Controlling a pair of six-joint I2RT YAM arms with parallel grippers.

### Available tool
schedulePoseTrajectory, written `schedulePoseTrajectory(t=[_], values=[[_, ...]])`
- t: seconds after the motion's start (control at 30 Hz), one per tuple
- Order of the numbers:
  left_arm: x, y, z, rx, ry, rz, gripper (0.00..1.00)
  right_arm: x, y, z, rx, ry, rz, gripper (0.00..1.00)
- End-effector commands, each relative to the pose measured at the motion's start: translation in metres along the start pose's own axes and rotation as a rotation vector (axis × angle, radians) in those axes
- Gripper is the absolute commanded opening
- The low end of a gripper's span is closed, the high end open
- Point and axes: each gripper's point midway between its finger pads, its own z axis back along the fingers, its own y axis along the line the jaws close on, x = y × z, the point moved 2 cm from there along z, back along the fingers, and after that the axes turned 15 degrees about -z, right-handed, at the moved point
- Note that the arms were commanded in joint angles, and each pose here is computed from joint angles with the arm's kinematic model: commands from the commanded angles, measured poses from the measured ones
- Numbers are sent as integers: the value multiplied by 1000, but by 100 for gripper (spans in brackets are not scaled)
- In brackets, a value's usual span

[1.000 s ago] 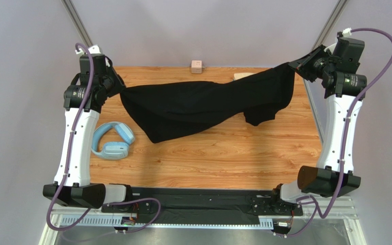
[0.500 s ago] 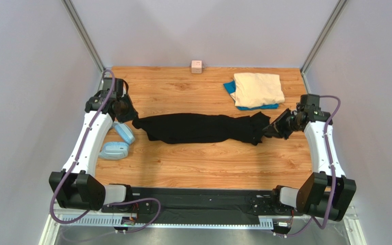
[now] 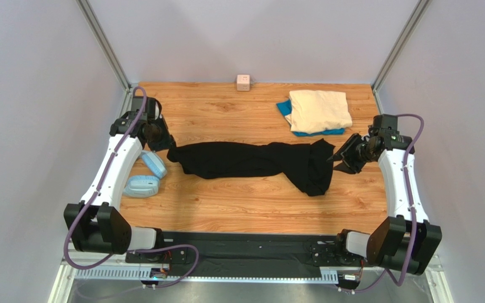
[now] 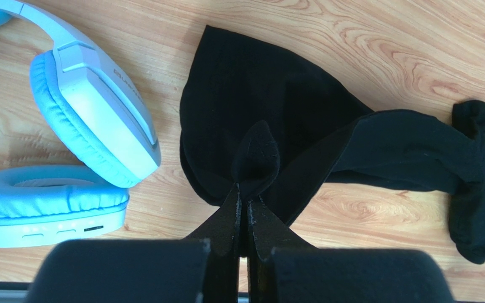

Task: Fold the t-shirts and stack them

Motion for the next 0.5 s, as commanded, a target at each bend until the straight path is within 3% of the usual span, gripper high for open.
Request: schedulePoseTrajectory(t=[0.0,0.47], values=[[13,-3,7,-21,-50,-26,0,-1,17,-19,58,47,31,42],[-1,0,-11,-27,-1,-56,0,36,68,-123,133,175,109,46]])
